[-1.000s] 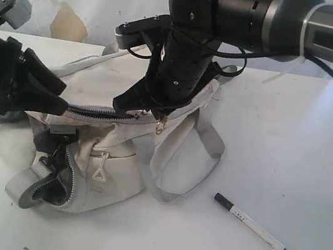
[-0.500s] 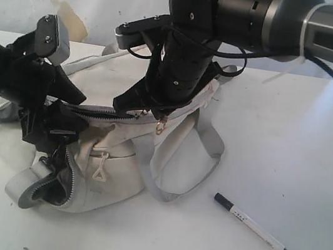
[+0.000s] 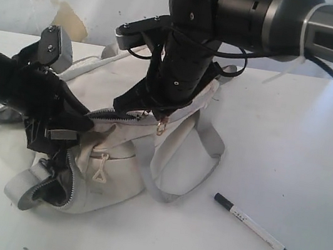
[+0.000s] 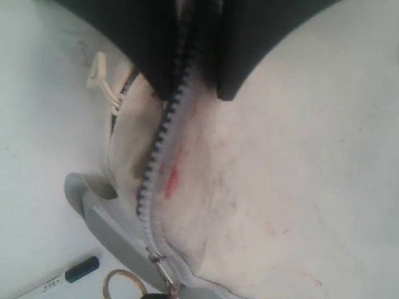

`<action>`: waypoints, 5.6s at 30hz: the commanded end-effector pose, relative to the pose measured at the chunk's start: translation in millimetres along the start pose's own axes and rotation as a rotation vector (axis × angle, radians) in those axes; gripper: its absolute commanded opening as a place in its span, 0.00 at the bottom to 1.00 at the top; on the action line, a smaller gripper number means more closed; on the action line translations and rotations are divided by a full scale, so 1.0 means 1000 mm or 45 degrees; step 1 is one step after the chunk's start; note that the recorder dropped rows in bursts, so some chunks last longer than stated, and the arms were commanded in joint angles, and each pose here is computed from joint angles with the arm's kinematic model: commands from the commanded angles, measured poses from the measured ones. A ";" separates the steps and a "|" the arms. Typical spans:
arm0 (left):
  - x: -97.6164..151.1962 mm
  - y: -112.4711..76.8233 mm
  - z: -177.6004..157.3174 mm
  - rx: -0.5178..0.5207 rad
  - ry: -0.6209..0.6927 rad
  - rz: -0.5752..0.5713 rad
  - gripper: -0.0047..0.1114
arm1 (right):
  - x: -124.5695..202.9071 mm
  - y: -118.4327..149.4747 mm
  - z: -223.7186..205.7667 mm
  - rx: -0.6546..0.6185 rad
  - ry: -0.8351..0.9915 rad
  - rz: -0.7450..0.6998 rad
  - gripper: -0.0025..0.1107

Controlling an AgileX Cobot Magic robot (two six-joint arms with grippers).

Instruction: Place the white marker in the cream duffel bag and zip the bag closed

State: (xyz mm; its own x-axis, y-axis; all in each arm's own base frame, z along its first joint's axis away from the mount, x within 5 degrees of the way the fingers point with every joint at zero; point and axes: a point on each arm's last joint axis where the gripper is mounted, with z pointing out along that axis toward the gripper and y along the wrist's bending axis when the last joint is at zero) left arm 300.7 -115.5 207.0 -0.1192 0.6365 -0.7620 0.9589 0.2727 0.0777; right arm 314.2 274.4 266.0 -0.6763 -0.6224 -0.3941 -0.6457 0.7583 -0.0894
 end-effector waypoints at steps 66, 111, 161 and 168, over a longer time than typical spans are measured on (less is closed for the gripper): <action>-0.003 0.001 -0.006 -0.066 0.022 -0.133 0.04 | 0.075 -0.148 0.033 -0.030 0.331 0.533 0.17; -0.018 -0.003 -0.006 0.011 -0.188 -0.287 0.55 | 0.111 -0.129 -0.012 0.006 0.176 0.460 0.17; -0.048 0.067 -0.030 -0.274 -0.393 -0.436 0.04 | 0.113 -0.129 -0.011 -0.001 0.204 0.378 0.21; -0.052 0.085 -0.056 -0.315 -0.615 -0.580 0.04 | 0.135 -0.121 0.034 -0.079 0.377 0.347 0.39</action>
State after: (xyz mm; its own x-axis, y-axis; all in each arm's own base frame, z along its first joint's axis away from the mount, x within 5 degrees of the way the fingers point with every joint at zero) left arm 371.6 -87.7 281.8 -0.3133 0.1099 -0.9433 0.7598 0.6249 -0.1795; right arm 311.8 103.6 206.3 -0.9002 -0.4161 -0.1285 -0.4228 0.9058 0.0288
